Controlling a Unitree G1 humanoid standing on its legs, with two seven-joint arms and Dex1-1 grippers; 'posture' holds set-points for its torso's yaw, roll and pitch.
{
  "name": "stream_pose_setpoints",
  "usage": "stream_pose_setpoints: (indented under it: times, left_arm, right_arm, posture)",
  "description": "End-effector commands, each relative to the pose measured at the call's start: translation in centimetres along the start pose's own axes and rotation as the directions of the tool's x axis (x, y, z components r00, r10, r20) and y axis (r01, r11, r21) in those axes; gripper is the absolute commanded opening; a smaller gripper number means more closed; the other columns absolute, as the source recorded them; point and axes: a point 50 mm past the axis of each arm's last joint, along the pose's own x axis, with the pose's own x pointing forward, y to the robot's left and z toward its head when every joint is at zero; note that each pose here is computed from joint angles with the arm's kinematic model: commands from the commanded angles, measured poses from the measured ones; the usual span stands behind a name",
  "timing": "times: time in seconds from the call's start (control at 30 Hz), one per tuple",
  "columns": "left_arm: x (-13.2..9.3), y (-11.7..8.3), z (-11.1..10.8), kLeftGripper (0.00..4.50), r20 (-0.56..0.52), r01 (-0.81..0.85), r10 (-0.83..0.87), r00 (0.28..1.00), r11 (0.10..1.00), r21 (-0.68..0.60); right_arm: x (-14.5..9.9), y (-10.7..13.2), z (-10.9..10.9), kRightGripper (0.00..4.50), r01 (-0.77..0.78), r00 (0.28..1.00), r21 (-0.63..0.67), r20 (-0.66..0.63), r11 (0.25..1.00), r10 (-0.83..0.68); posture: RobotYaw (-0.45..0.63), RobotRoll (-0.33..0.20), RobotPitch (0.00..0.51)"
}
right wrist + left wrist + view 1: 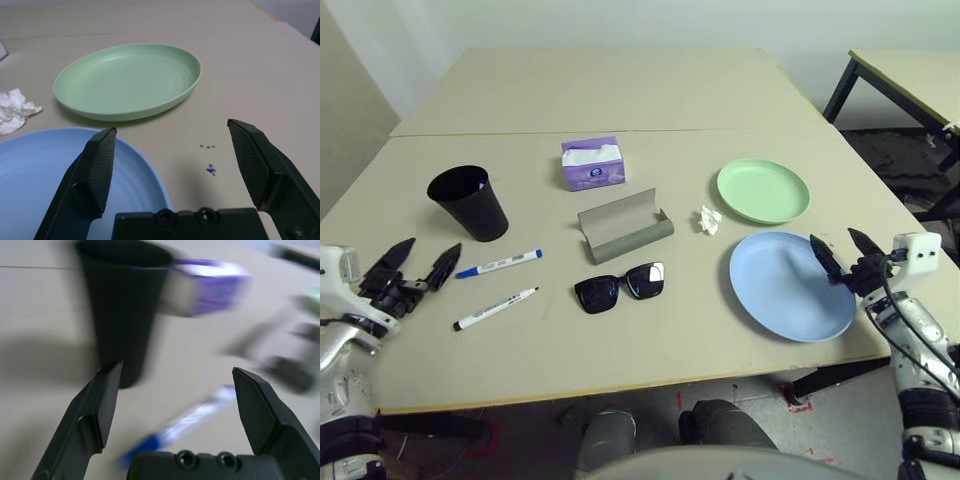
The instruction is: Organize and tidy the items on the table.
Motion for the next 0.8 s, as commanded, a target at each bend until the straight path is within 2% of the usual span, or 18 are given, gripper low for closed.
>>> stream_pose_setpoints:
  times: [0.03, 0.2, 0.33, 0.5, 0.67, 0.8]
  left_arm:
    - [1.6, -1.7, 1.2, 4.48, -0.039, 0.23, -0.229, 0.973, 0.973, 0.029]
    - [2.8, -4.0, 1.5, 4.48, -0.085, 0.47, -0.465, 0.881, 0.882, 0.045]
    - [3.2, -6.1, 1.1, 4.48, -0.162, 0.649, -0.634, 0.756, 0.759, 0.058]
    - [3.7, -6.8, 1.6, 4.48, -0.208, 0.749, -0.722, 0.66, 0.655, 0.103]
    - [4.8, -6.8, 2.5, 4.48, -0.212, 0.765, -0.736, 0.643, 0.625, 0.153]
    - [5.6, -7.0, 2.9, 4.48, -0.204, 0.756, -0.728, 0.655, 0.63, 0.179]
  right_arm:
    - [-0.5, -0.7, 0.5, 4.5, 0.022, 1.0, -0.005, 0.001, 1.0, -0.022]
    - [-0.9, -0.9, 0.5, 4.5, 0.034, 0.999, -0.005, 0.002, 0.999, -0.034]
    - [-1.5, -1.0, 0.5, 4.5, 0.047, 0.999, -0.009, 0.002, 0.999, -0.047]
    - [-2.0, -1.3, 0.9, 4.5, 0.055, 0.998, -0.018, 0.002, 0.998, -0.055]
    - [-2.7, -1.5, 2.5, 4.5, 0.099, 0.995, -0.05, -0.026, 0.994, -0.101]
    - [-4.1, -0.5, 3.0, 4.5, 0.043, 0.976, -0.094, -0.208, 0.995, -0.062]
  posture:
    - [-0.04, 0.0, 0.056]
    - [-0.06, 0.0, 0.054]
    - [-0.08, 0.0, 0.056]
    - [-0.1, 0.0, 0.058]
    - [-0.12, 0.0, 0.06]
    - [-0.13, 0.0, 0.065]
